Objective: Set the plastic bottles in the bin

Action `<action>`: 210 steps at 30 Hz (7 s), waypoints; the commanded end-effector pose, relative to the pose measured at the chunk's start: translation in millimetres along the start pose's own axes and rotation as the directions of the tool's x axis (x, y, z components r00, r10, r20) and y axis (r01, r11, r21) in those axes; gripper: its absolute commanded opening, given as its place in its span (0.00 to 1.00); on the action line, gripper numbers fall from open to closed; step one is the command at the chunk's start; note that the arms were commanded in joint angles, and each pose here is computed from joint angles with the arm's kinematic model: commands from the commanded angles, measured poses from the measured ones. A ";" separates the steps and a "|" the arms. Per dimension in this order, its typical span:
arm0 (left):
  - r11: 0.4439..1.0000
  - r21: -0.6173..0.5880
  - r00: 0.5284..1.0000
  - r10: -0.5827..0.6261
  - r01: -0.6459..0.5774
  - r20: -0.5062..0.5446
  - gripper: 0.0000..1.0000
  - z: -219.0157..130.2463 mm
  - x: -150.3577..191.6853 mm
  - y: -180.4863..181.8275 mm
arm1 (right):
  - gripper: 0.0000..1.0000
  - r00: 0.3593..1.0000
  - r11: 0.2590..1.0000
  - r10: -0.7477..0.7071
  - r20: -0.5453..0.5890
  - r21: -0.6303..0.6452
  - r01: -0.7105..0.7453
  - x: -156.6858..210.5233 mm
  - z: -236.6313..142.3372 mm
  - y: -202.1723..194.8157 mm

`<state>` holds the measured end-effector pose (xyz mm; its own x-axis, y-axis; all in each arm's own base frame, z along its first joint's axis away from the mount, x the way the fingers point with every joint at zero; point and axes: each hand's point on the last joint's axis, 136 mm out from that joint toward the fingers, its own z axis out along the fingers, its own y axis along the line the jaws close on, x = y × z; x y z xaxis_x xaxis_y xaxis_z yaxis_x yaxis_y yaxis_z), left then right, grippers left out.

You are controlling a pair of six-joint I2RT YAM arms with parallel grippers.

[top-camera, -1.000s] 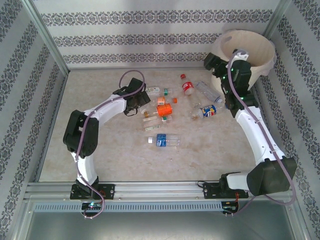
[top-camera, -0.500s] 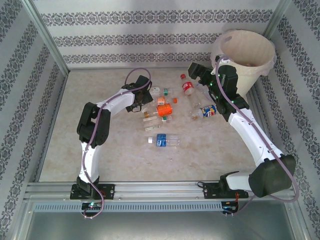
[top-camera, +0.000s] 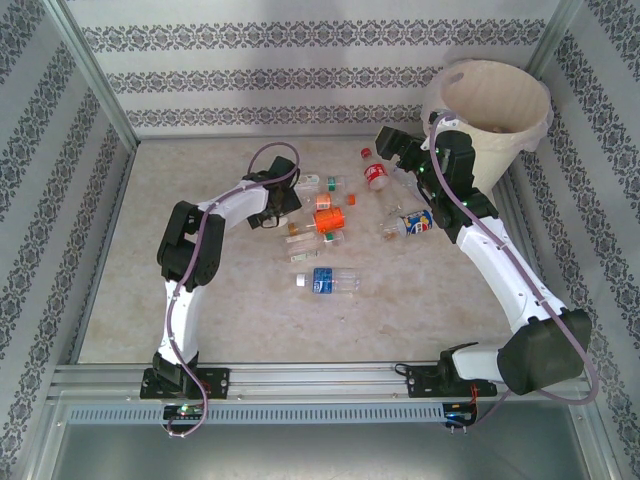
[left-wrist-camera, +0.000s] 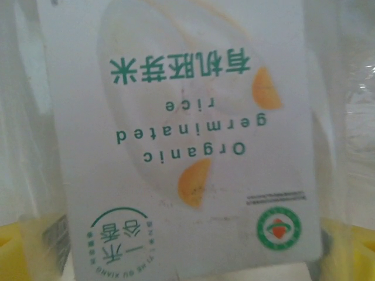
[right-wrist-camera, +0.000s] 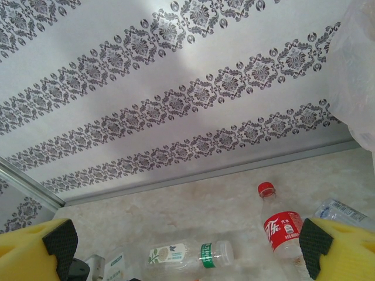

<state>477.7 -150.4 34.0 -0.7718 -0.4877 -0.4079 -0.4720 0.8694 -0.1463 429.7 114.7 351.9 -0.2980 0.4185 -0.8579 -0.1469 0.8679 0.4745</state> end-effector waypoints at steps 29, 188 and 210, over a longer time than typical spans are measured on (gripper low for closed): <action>0.858 0.283 0.866 0.301 -0.429 0.400 0.72 -135.1 -27.2 0.3 | 0.98 0.958 0.970 0.186 -0.217 -0.112 -0.214 68.7 24.1 15.3; 0.965 0.185 0.929 0.110 -0.184 0.352 1.00 -150.4 -6.3 35.8 | 0.85 0.987 0.999 0.043 0.158 0.009 -0.045 -158.7 107.6 -112.4; 0.983 0.180 0.986 -0.064 0.035 0.156 1.00 -119.6 29.4 57.6 | 0.98 0.796 0.768 -0.602 -0.060 -0.314 0.558 40.7 19.5 31.7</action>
<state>386.9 -141.8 141.0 -0.6724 -0.4547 -0.5840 -0.3032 0.8890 -0.3431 466.6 127.5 354.4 -0.2734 0.0551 -0.9603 -0.4256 0.8884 0.1721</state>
